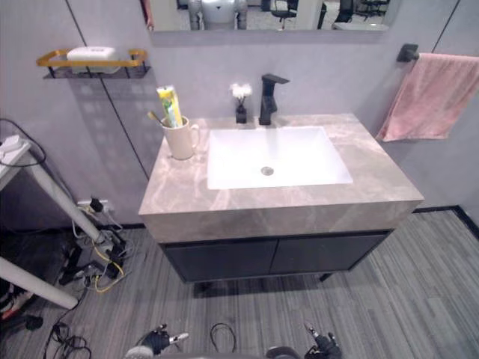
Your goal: Organize washtable
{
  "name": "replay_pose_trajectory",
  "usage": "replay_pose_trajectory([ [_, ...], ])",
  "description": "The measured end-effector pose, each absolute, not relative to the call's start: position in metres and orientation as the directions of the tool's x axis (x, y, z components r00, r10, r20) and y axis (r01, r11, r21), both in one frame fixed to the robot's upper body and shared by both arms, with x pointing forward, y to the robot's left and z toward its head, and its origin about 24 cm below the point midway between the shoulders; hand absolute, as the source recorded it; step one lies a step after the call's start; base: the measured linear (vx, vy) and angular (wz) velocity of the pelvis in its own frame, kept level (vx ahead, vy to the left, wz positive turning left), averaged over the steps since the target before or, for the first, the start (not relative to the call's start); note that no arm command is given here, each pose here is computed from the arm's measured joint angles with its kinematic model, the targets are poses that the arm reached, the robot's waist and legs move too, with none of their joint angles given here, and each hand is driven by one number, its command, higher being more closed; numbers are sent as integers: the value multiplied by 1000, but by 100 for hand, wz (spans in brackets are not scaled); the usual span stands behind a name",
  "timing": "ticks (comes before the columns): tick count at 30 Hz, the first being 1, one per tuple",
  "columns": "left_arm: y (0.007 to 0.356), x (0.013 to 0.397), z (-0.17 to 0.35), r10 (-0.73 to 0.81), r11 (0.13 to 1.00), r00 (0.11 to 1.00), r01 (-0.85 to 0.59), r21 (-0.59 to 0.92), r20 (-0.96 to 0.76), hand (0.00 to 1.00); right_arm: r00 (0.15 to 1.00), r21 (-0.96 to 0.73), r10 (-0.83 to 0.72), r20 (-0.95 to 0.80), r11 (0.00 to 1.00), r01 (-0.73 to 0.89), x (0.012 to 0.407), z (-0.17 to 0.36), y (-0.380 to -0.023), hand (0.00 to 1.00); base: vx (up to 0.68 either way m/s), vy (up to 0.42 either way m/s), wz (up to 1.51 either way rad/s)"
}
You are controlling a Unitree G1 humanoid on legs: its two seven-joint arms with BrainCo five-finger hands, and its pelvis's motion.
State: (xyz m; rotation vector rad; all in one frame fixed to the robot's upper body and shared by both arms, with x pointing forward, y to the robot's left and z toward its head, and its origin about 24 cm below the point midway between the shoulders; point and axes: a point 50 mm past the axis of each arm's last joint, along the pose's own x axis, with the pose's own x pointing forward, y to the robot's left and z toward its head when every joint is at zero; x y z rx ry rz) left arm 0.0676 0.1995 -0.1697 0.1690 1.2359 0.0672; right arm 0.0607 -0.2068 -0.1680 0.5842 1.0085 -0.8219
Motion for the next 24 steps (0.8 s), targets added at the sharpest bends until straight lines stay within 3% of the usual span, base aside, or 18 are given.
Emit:
replay_pose_trajectory([
  [4,206,60,-170,145,977,303,105,185,-942,0,291,51,-299,-909,613,788,56,-169,-207,0,-82,7,19],
  [7,199,86,-166,113,958,369,207,200,-922,0,284,42,-284,-916,636,771,54,-170,-204,0,-174,9,11],
  [11,191,103,-163,113,943,431,238,234,-895,0,268,21,-273,-924,663,748,46,-172,-201,0,-200,-24,-2],
  [14,188,101,-164,110,935,433,261,242,-895,0,266,19,-262,-928,677,735,44,-172,-198,0,-182,-30,-6],
  [18,185,91,-167,98,941,398,261,215,-912,0,276,19,-276,-921,675,738,43,-171,-203,0,-127,-47,26],
  [24,195,85,-166,137,978,395,92,188,-909,0,355,74,-270,-895,696,714,54,-166,-203,0,15,-85,27],
])
